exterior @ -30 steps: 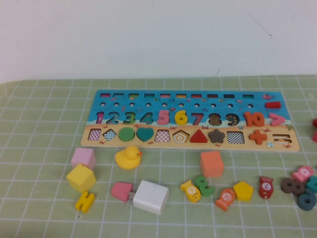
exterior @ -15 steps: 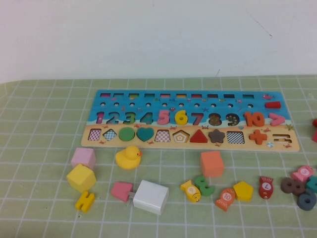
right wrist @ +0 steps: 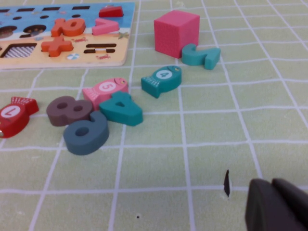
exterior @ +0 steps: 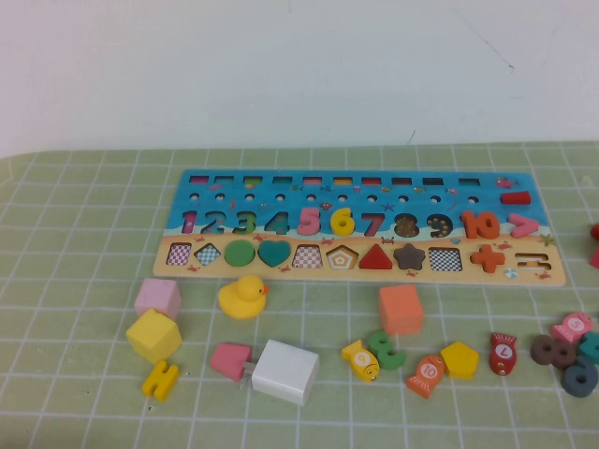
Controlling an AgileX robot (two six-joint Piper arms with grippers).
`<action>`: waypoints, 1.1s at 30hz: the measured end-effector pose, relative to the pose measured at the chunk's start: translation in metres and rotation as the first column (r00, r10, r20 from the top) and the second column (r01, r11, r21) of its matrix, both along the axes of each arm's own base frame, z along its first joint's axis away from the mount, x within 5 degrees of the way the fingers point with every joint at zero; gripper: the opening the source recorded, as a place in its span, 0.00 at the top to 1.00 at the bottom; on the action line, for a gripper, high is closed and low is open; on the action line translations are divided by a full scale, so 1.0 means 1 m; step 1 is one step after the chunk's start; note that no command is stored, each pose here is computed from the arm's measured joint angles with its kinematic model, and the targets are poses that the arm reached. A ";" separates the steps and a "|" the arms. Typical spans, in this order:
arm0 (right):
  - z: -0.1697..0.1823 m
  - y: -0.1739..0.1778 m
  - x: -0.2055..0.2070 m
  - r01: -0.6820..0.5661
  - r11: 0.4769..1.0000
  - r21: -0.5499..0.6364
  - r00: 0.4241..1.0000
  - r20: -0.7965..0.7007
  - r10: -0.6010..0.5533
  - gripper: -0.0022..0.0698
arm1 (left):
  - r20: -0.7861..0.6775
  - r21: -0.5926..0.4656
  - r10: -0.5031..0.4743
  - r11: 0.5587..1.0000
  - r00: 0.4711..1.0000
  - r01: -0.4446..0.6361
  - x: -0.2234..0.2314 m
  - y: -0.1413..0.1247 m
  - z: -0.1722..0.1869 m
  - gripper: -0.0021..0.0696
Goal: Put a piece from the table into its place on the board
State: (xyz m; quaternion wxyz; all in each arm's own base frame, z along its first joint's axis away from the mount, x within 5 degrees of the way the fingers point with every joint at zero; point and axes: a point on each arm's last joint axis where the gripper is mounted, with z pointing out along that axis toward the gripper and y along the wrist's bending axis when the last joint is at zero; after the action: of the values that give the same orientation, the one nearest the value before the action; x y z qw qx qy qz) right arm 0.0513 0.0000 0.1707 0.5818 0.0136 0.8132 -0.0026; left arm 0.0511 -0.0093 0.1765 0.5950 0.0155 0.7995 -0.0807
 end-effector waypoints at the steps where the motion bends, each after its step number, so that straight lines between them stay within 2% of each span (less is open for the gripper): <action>1: 0.000 0.000 0.000 0.000 1.000 0.000 1.000 0.000 0.000 0.97 | 0.000 0.000 -0.001 1.000 1.000 0.001 0.000 0.000 0.000 0.97; 33: 0.000 0.000 0.000 0.000 1.000 0.000 1.000 0.000 0.000 0.97 | 0.003 0.016 -0.006 1.000 1.000 0.006 0.000 0.000 0.000 0.97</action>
State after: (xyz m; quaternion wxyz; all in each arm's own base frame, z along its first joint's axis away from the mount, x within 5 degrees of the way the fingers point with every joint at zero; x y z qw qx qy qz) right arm 0.0513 0.0000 0.1707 0.5818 0.0136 0.8132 -0.0026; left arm 0.0511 -0.0096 0.1766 0.5959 0.0227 0.7991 -0.0759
